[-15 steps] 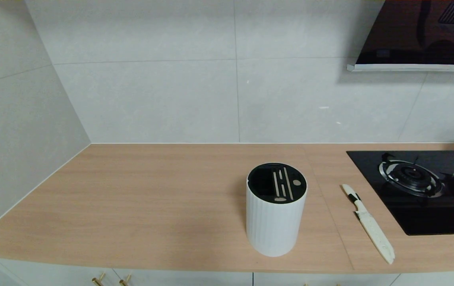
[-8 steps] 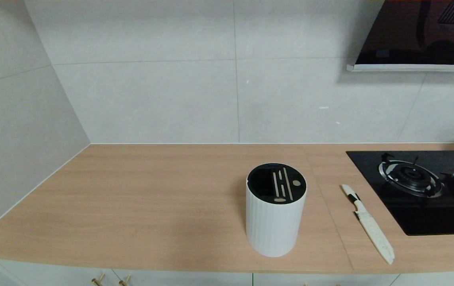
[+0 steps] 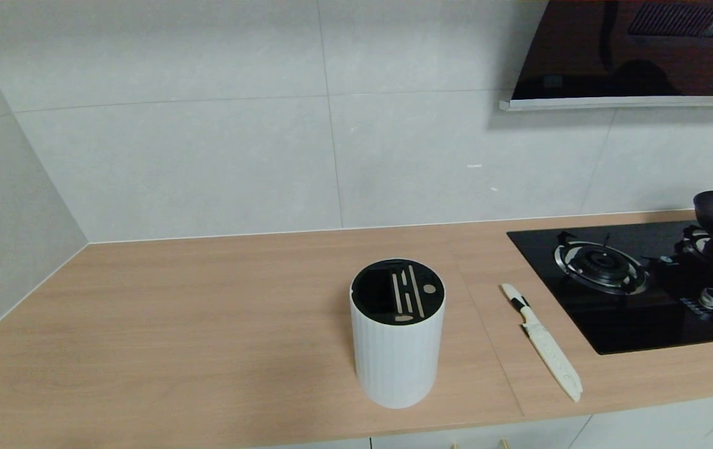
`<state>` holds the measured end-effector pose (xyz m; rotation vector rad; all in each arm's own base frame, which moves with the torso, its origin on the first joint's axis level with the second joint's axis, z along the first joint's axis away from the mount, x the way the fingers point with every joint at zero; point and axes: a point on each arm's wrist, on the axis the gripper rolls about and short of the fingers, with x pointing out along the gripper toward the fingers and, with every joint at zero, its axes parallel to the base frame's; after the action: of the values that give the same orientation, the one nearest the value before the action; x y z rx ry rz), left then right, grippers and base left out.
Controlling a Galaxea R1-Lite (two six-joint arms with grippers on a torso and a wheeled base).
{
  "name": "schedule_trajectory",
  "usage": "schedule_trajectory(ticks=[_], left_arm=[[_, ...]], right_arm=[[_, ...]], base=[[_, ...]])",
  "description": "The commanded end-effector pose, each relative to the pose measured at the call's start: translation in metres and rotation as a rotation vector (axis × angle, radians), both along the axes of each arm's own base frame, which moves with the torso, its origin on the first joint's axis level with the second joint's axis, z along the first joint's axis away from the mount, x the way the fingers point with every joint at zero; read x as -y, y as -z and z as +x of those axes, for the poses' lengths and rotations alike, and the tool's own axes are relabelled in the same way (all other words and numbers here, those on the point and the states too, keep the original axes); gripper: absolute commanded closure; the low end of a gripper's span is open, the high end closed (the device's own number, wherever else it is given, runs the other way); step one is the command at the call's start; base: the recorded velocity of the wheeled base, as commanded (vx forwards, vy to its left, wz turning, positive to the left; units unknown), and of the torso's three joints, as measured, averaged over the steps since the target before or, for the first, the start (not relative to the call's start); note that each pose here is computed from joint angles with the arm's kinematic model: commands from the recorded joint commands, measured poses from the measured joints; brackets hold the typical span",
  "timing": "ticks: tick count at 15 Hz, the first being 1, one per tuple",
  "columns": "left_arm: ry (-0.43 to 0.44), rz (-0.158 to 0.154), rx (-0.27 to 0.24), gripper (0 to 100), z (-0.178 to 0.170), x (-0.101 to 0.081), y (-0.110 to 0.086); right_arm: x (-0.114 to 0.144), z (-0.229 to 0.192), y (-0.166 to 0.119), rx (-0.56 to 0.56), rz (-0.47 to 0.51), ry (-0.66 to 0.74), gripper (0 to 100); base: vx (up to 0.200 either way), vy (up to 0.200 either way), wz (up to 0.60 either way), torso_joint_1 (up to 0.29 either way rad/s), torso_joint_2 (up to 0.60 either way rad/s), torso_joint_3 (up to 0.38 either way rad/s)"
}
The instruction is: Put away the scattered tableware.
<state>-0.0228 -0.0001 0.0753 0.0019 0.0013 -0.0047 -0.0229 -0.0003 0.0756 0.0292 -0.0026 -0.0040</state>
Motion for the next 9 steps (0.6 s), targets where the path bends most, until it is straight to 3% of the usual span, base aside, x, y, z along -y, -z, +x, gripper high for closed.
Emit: schedule_trajectory(ticks=[1, 9], left_arm=[[0.0, 0.0, 0.0, 0, 0.0, 0.0, 0.0], [0.0, 0.0, 0.0, 0, 0.0, 0.0, 0.0]], right_arm=[[0.0, 0.0001, -0.0001, -0.001, 0.002, -0.001, 0], [0.0, 0.0001, -0.0001, -0.001, -0.002, -0.001, 0]], base=[[0.0, 0.0, 0.0, 0.0, 0.0, 0.0], [0.0, 0.0, 0.0, 0.0, 0.0, 0.0]])
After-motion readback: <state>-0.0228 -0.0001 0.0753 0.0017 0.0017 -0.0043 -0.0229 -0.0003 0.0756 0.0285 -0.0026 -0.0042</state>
